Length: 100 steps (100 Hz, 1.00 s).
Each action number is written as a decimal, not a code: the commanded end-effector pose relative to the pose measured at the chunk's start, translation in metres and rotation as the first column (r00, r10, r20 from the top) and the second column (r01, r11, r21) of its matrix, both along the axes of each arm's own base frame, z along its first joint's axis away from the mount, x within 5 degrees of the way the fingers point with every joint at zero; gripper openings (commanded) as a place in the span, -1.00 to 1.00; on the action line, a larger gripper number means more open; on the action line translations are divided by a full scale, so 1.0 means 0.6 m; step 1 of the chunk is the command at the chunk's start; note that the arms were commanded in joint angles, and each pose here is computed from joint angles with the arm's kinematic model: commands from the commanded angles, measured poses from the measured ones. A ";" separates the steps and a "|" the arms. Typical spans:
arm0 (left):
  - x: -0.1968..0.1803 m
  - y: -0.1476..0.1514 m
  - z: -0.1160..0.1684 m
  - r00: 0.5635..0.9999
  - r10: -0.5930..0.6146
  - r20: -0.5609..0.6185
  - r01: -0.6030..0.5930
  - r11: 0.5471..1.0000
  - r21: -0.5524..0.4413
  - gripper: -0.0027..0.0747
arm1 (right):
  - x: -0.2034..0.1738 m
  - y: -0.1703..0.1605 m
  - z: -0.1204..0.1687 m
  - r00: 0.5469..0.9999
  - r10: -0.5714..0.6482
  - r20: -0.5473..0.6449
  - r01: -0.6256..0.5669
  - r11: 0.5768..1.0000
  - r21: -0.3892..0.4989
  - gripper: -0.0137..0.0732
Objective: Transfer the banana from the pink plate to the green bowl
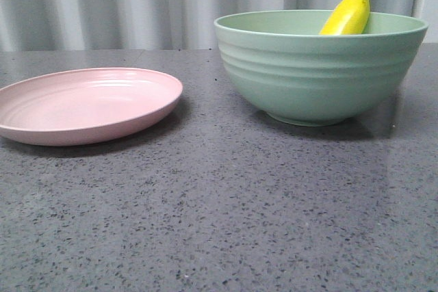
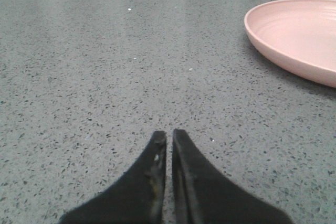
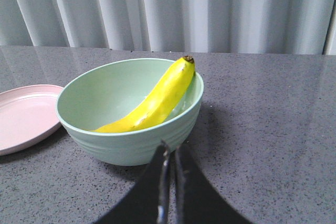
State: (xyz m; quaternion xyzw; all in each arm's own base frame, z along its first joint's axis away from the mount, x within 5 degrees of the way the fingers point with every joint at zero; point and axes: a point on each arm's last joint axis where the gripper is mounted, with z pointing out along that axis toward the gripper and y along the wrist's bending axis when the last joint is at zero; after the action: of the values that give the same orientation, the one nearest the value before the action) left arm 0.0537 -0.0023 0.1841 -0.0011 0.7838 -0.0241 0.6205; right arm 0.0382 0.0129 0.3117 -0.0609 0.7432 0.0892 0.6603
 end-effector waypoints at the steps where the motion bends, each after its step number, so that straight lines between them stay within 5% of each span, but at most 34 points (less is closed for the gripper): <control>1: -0.001 0.000 -0.006 0.999 0.004 0.042 -0.004 1.000 -0.009 -0.98 | 0.000 -0.002 0.024 0.996 -0.016 0.089 0.016 1.000 0.004 -0.85; 25: -0.001 0.000 -0.006 0.999 0.004 0.042 -0.004 1.000 -0.009 -0.98 | 0.010 -0.011 -0.002 0.978 -0.097 0.185 0.103 0.994 -0.022 -0.85; 43: -0.001 0.000 -0.006 0.999 0.004 0.042 -0.004 1.000 -0.009 -0.98 | 0.016 -0.028 -0.074 0.855 -0.266 0.445 0.272 0.961 0.051 -0.85; 66: -0.001 0.000 -0.006 0.999 0.004 0.042 -0.004 1.000 -0.009 -0.98 | 0.027 -0.036 -0.178 0.905 -0.357 0.231 0.365 0.931 0.007 -0.85; 100: -0.001 0.000 -0.006 0.999 0.003 0.042 -0.002 1.000 -0.009 -0.98 | 0.024 -0.038 -0.229 0.923 -0.373 -0.095 0.366 0.927 -0.084 -0.85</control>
State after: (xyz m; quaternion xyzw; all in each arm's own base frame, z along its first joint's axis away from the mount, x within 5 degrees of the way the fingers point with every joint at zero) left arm 0.0537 -0.0023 0.1841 -0.0011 0.7838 -0.0241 0.6205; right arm 0.0530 -0.0093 0.1810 0.0696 0.7799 -0.0484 0.6201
